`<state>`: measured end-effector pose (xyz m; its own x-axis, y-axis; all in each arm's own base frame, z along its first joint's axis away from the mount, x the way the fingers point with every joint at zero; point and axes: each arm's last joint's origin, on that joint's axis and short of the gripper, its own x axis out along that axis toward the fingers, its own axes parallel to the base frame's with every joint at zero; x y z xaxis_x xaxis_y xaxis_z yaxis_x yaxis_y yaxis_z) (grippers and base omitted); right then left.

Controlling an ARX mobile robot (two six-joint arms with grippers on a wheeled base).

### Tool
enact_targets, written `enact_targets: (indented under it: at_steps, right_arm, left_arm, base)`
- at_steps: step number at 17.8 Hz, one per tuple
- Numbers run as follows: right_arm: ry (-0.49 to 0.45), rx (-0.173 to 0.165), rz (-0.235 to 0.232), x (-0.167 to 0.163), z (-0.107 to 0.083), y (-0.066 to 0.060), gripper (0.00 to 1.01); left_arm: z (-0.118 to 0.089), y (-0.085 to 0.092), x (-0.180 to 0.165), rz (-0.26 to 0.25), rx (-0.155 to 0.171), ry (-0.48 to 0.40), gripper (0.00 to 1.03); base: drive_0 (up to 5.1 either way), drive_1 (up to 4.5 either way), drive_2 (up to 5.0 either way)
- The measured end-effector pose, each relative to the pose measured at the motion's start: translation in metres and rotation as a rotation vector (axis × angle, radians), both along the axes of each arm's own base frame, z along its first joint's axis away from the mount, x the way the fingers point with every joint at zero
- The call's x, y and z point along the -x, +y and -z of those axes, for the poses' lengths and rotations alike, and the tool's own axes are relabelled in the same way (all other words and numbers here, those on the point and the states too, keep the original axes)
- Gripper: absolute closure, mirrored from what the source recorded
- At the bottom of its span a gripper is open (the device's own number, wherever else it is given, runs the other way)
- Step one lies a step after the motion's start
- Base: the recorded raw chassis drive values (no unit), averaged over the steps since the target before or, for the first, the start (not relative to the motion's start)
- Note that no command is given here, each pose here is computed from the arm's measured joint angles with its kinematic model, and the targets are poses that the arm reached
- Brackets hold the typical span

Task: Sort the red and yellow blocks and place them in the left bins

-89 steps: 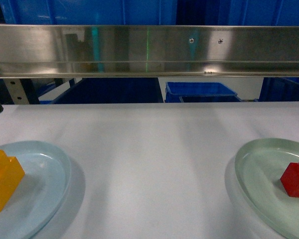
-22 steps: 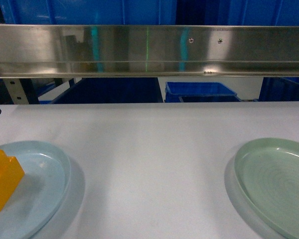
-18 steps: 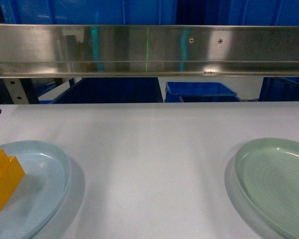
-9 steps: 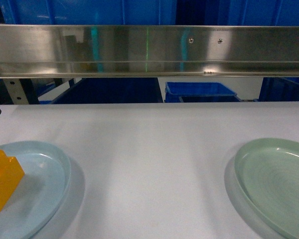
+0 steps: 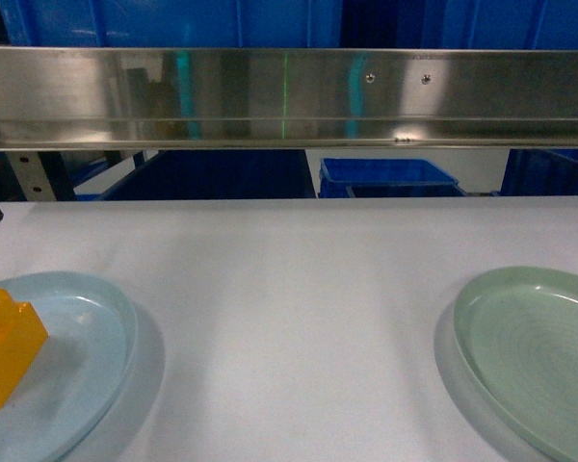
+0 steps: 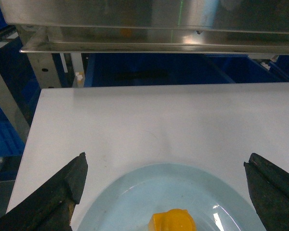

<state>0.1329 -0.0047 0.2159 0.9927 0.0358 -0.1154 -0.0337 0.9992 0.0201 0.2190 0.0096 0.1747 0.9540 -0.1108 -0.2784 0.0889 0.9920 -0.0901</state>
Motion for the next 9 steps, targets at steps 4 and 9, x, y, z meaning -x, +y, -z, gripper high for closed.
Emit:
enact_targets:
  at_steps: [4,9]
  right_arm:
    - [0.006,0.000,-0.013,0.0022,0.0022,0.0024,0.72]
    - [-0.025,0.008,0.009,0.0046,-0.0003,0.0055,0.72]
  left_arm:
    - [0.0000,0.0000,0.0000,0.000,0.000,0.000,0.05]
    - [0.0000,0.0000,0.0000,0.000,0.000,0.000,0.05]
  base:
    - [0.0,0.00,0.0]
    - [0.0,0.00,0.0]
